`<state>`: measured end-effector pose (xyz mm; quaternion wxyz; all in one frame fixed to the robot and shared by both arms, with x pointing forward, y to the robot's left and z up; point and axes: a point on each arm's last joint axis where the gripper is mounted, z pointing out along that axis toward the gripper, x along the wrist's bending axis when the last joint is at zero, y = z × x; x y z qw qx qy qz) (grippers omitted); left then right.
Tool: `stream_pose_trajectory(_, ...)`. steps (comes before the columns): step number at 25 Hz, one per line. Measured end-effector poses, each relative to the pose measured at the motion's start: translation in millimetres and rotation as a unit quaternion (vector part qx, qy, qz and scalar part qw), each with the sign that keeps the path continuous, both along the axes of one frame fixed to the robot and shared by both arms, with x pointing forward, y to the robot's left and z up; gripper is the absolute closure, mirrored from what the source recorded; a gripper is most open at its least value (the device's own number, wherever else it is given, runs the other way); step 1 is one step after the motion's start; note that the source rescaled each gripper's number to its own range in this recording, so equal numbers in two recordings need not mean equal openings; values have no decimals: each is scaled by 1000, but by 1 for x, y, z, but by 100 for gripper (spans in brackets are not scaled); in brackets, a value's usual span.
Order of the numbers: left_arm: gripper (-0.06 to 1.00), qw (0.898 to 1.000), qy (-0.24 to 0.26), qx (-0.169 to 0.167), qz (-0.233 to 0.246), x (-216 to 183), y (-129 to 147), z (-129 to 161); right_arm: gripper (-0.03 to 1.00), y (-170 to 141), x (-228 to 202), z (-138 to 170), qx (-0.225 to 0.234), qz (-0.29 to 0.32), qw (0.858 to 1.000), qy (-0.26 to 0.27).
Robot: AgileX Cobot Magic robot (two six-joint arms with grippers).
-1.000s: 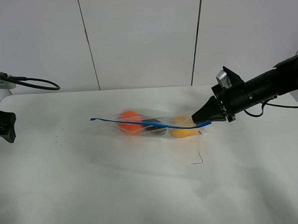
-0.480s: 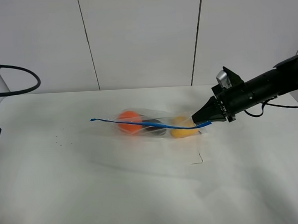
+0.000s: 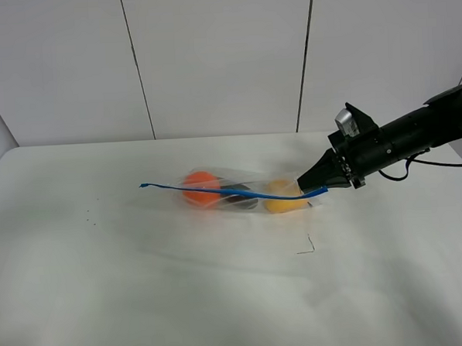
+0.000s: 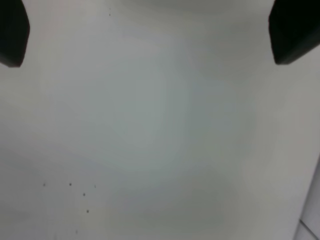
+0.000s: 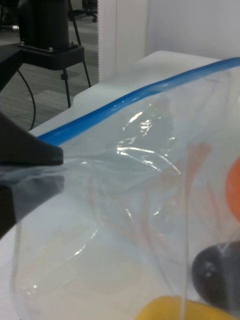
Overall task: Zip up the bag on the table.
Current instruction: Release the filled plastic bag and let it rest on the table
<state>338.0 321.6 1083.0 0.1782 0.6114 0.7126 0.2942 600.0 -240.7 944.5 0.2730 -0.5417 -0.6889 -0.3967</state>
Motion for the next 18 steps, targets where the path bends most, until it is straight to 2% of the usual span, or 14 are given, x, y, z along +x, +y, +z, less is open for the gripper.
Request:
stream_pose_trajectory(3,-6,1000,-23,-5,1,-19,-2,-2,97,0,0,0,0,0,1000,0)
stream_pose_trajectory(5,-6,999,-35,-21,-6,-31,-5,-5,97,0,0,0,0,0,1000,0)
stream_pose_trajectory(11,-6,997,-33,-40,-64,-59,-16,-20,97,0,0,0,0,0,1000,0)
stream_pose_trajectory(18,-6,993,-91,-34,-74,-84,-18,-24,97,0,0,0,0,0,1000,0)
